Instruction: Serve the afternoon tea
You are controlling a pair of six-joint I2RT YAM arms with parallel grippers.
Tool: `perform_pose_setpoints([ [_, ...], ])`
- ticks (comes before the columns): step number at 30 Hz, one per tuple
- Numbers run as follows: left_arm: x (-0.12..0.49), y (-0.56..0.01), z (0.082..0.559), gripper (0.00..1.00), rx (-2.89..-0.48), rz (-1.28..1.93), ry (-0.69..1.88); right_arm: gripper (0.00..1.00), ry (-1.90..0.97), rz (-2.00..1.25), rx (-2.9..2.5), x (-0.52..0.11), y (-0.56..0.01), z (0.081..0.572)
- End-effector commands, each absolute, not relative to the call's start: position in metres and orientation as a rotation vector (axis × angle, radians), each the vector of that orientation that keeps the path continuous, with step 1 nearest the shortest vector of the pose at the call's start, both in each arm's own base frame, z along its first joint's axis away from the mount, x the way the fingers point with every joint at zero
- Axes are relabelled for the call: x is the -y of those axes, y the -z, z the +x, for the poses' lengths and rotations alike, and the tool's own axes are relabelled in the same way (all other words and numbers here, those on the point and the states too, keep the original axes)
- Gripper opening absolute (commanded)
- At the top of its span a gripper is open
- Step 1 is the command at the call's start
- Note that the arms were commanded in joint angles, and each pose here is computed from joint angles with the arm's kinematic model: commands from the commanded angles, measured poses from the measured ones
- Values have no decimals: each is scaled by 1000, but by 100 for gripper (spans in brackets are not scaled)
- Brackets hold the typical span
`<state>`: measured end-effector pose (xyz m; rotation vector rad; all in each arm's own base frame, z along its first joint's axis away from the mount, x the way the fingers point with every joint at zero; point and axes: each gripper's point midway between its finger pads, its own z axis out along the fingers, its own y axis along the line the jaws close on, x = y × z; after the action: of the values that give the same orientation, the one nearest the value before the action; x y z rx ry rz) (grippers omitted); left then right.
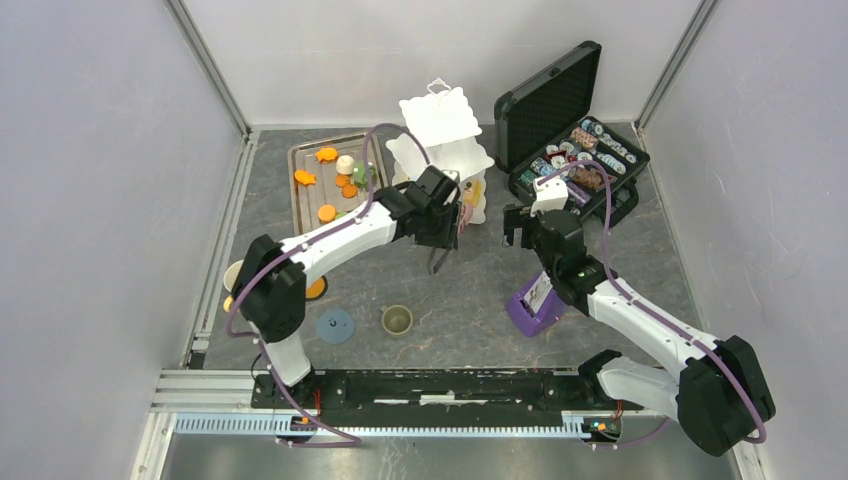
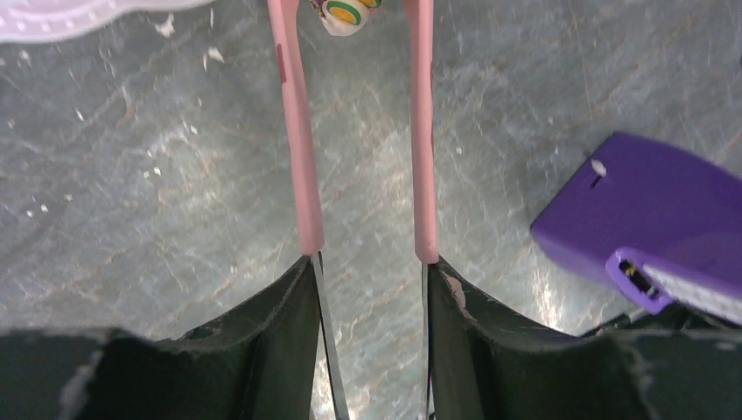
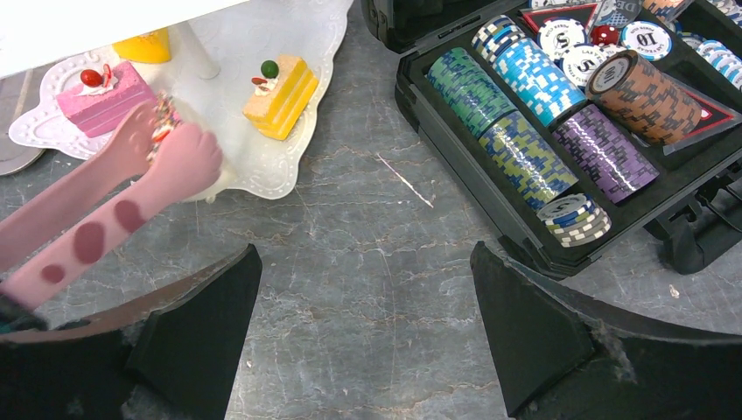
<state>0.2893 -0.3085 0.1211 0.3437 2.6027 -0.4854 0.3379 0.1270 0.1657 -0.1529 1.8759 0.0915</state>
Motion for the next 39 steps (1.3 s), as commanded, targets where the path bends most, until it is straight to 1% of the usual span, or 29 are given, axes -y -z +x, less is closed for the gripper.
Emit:
perform_pose_setpoints([
  [1,318,-132,323,23,-2529,297,407,98,-89,-134,-1831,-127,-183,343],
  [11,312,-113,347,26,-2545,297,246,98,-95,-138,-1834,-129,-181,343],
  [20,304,-101,351,39,-2576,282,196,98,-99,-138,-1834,-130,-181,343],
  [23,302,-104,351,49,-2571,290,197,98,-98,-139,-1837,-129,-180,343],
  [25,302,-106,352,53,-2563,298,196,98,-102,-139,-1837,-130,-179,343],
  [31,300,-112,350,59,-2552,306,203,98,-102,-140,-1838,-130,-180,343],
  [39,296,-118,348,62,-2538,311,198,98,-105,-141,-1838,-130,-179,343],
])
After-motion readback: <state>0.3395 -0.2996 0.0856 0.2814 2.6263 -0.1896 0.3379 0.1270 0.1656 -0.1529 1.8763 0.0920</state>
